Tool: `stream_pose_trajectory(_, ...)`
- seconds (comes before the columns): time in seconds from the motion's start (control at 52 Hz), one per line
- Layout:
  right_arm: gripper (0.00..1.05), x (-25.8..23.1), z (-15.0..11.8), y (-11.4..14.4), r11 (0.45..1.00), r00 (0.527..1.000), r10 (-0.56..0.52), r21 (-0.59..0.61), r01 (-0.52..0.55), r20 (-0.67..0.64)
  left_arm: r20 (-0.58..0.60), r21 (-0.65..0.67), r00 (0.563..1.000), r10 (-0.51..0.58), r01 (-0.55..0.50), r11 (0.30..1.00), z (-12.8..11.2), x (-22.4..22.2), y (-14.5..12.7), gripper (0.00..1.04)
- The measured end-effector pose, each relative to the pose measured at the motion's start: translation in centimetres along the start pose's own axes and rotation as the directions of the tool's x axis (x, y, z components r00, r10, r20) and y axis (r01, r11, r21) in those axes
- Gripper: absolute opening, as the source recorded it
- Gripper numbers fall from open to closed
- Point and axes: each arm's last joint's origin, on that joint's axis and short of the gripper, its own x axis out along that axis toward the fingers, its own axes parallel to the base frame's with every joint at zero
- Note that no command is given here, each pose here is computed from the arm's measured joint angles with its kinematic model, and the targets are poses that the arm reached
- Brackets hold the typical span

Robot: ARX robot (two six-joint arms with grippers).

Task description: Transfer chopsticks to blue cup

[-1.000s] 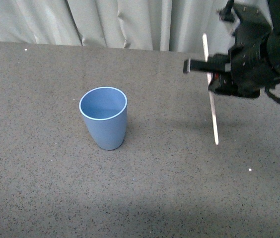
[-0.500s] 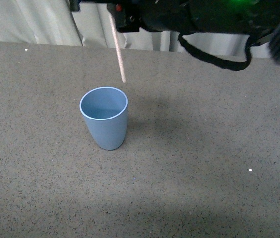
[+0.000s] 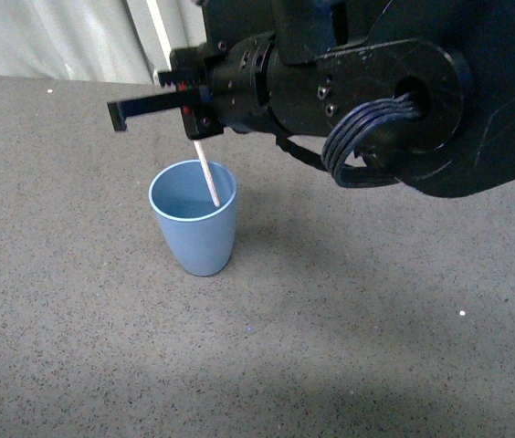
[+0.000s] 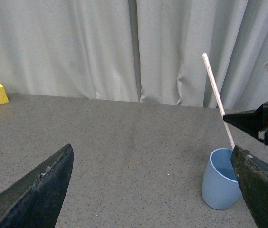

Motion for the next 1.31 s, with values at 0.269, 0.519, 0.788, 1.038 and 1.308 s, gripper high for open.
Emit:
stream_pose_trajectory(0.269,0.01,0.3,-1.6,0.0,1.000,0.994,0.010,-0.022,-0.013,-0.110,0.000,0.000,1.000,0.000,0.000,1.000,0.0,0.0,0.0,0.98)
stream_pose_trajectory(0.519,0.21,0.2,-2.0,0.1,0.999,0.990,0.019,-0.027,-0.023,-0.140,0.000,0.000,1.000,0.000,0.000,1.000,0.0,0.0,0.0,0.98)
stream_pose_trajectory(0.788,0.58,-1.1,-1.0,0.0,0.999,0.995,0.016,-0.026,-0.019,-0.099,0.000,0.000,1.000,0.000,0.000,1.000,0.0,0.0,0.0,0.98)
stream_pose_trajectory(1.038,0.97,-5.4,0.6,-2.1,0.984,0.984,-0.176,0.032,0.176,-0.024,0.000,0.000,1.000,0.000,0.000,1.000,0.0,0.0,0.0,0.98)
stream_pose_trajectory(1.308,0.95,-13.4,0.0,-6.6,0.870,0.879,-0.477,0.145,0.472,0.001,0.000,0.000,1.000,0.000,0.000,1.000,0.0,0.0,0.0,0.98)
